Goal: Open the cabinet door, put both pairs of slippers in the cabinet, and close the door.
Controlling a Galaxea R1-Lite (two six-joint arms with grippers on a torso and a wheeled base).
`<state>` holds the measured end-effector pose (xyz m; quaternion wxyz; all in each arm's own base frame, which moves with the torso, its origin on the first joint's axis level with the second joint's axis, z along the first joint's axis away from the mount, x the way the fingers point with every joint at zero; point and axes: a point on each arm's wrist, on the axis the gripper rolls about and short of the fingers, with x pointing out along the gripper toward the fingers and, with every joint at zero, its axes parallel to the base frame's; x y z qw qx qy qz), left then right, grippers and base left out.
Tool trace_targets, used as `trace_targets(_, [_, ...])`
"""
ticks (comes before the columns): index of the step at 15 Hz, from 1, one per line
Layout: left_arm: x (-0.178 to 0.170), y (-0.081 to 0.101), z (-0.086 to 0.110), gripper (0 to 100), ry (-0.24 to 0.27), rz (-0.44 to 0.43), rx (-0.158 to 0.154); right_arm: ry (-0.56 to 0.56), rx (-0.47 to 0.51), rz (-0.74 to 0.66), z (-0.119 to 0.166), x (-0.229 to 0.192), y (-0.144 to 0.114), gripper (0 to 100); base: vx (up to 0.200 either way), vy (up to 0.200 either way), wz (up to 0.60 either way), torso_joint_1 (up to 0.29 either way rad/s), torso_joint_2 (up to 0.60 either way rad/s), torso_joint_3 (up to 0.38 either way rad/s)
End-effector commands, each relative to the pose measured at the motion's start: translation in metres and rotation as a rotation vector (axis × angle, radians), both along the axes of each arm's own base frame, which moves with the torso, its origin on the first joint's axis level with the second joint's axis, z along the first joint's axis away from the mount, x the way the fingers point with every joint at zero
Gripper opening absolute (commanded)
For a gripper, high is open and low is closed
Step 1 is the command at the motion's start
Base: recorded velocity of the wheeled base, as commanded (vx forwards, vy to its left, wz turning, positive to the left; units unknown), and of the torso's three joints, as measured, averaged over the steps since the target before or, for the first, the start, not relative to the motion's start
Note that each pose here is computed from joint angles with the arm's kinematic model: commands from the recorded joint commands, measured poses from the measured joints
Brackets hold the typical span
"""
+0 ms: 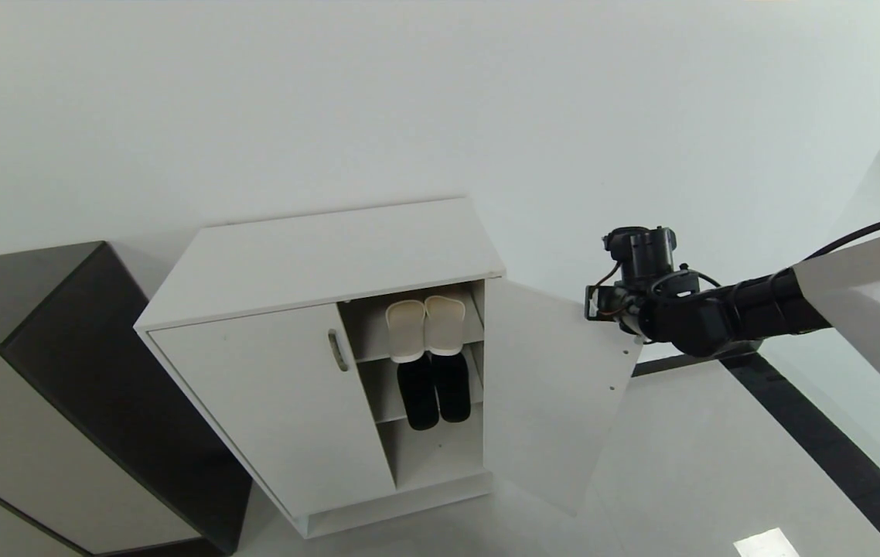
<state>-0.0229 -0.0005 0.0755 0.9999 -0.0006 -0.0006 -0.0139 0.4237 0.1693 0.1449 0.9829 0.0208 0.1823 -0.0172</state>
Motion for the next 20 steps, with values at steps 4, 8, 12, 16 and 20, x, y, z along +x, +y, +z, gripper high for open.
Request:
trace_targets(4, [0.0, 0.0, 0.0, 0, 0.001, 0.0, 0.0, 0.025, 0.013, 0.062, 0.005, -0.033, 0.02, 0, 0.0, 0.0, 0.0, 0.0, 0.0, 0.0])
trace_targets(8, [0.0, 0.0, 0.0, 0, 0.001, -0.001, 0.0, 0.046, 0.018, 0.148, 0.009, -0.071, 0.045, 0, 0.0, 0.0, 0.0, 0.0, 0.0, 0.0])
trace_targets(12, [0.0, 0.0, 0.0, 0, 0.001, -0.001, 0.0, 0.058, 0.028, 0.244, 0.006, -0.105, 0.075, 0, 0.0, 0.0, 0.0, 0.0, 0.0, 0.0])
trace_targets(16, [0.0, 0.0, 0.0, 0, 0.001, 0.0, 0.0, 0.032, 0.03, 0.282, 0.001, -0.118, 0.089, 0, 0.0, 0.0, 0.0, 0.0, 0.0, 0.0])
trace_targets(20, [0.0, 0.0, 0.0, 0, 0.001, 0.0, 0.0, 0.092, -0.003, 0.266, -0.027, -0.109, 0.089, 0, 0.0, 0.0, 0.0, 0.0, 0.0, 0.0])
